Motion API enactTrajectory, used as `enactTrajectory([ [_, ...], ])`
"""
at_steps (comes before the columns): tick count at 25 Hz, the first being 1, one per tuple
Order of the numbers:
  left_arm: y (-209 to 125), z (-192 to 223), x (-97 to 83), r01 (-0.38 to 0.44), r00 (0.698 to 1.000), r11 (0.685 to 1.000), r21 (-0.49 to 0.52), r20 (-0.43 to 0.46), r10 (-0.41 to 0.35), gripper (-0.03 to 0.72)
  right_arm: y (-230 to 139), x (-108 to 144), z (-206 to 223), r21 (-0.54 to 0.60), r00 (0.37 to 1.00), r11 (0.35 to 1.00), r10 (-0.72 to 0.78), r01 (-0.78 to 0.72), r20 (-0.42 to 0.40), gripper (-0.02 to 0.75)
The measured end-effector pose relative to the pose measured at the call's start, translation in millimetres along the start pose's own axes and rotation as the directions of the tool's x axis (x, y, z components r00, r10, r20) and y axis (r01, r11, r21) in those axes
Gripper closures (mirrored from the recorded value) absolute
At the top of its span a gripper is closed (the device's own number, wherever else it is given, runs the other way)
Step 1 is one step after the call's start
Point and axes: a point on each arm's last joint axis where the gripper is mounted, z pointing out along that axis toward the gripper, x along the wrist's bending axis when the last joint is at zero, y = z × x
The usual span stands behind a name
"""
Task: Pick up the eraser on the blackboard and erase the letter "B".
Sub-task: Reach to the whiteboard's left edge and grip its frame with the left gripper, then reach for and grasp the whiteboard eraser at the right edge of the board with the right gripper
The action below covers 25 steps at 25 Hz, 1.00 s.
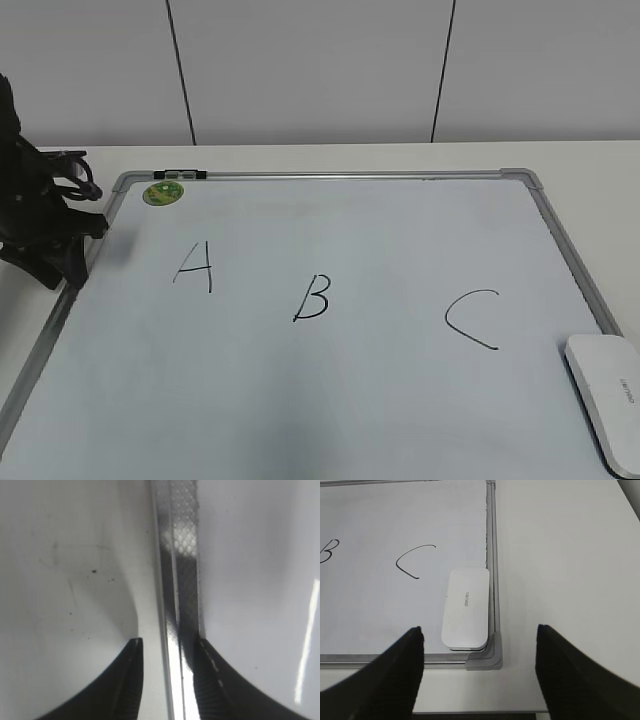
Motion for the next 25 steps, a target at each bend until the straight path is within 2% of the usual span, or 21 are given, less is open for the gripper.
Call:
enactTrajectory([
  [6,0,0,-0.3,0.002,1.000,1.000,-0.002,0.003,-0.002,0.460,0,0,0,0.000,1.000,1.000,0.000,0.000,0.000,0.218],
  [12,0,0,-1.4,0.010,1.000,1.000,-0.003,0.015,-0.010,0.645,0,0,0,0.000,1.000,1.000,0.000,0.000,0.000,0.218],
  [22,0,0,-1.4,0.013,1.000,1.000,-0.003,0.018,-0.013,0.657,8,3,-3,0.001,0.999,1.000,0.013,-0.013,-0.029,0.218],
  [25,0,0,-1.4,0.013,1.000,1.000,-0.003,0.018,-0.013,0.657,29,3,1,0.077,1.000,0.997,0.007,-0.005,-0.028,0.219],
])
